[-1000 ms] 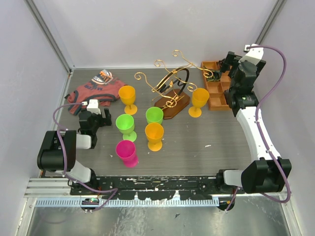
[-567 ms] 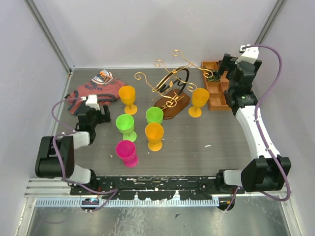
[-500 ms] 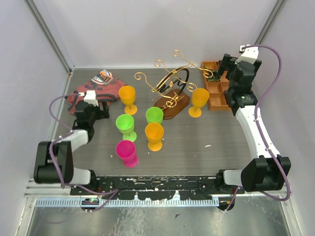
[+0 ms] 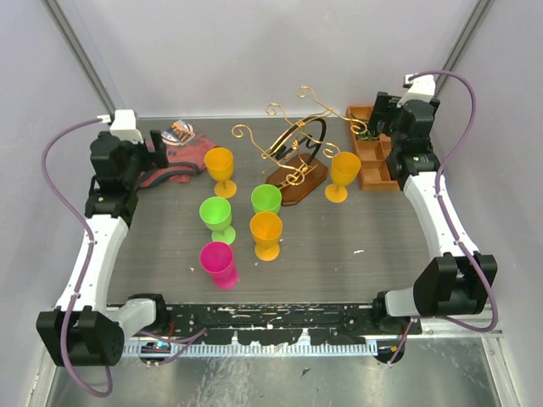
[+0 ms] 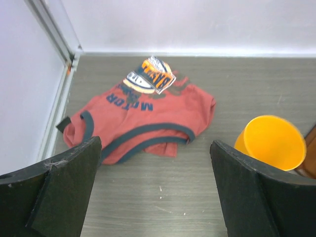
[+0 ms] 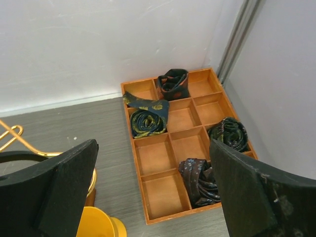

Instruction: Place the wine glass upside down on the wine glass rack

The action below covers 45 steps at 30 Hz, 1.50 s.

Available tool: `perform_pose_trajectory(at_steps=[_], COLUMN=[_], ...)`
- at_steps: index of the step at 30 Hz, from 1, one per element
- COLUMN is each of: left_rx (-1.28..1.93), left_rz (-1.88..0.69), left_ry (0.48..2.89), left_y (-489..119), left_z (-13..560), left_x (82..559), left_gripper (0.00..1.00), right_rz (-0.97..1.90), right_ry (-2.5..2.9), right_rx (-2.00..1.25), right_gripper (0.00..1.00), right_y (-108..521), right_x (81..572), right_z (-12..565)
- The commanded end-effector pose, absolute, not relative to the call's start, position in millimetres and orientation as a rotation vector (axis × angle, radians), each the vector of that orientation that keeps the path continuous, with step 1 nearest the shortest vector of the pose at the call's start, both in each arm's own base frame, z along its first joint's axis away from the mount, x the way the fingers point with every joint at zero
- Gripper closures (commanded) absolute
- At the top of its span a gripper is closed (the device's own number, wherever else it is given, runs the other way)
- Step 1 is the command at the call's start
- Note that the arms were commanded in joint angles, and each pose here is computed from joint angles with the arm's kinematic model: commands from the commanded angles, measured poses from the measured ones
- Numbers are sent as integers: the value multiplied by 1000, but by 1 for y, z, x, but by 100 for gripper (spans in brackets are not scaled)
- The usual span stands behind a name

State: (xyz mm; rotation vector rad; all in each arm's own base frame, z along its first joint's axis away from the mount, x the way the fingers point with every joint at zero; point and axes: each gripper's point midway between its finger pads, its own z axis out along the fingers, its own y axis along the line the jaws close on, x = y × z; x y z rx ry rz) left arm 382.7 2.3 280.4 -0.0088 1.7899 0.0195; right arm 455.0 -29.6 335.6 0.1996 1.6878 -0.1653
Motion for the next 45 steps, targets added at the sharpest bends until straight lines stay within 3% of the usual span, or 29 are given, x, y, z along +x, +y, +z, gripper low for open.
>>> perform_pose_trajectory(at_steps=[1, 8, 16, 24, 36, 45], left_rx=[31, 92, 273, 396, 652, 727], left_rz=[-35, 18, -37, -375, -518, -519], left_ry=[1744, 1609, 1517, 1481, 1548, 1610], left_y=[-8, -6, -30, -91, -182, -205], left_z=[328, 411, 430, 415, 372, 344], left_x=[381, 416, 454, 465, 464, 468], left_gripper=[2, 2, 2, 2, 2, 2], right_rz=[-66, -4, 74, 159, 202, 193], right_ry=[1623, 1638, 1642, 1681, 1865, 1931], right_rx=[149, 127, 53, 11, 45, 65], right_gripper=[0, 0, 0, 0, 0, 0], right_y=[-14, -3, 14, 35, 43, 42], right_x=[458, 452, 443, 449, 470, 471], right_z=[367, 363, 371, 374, 330, 309])
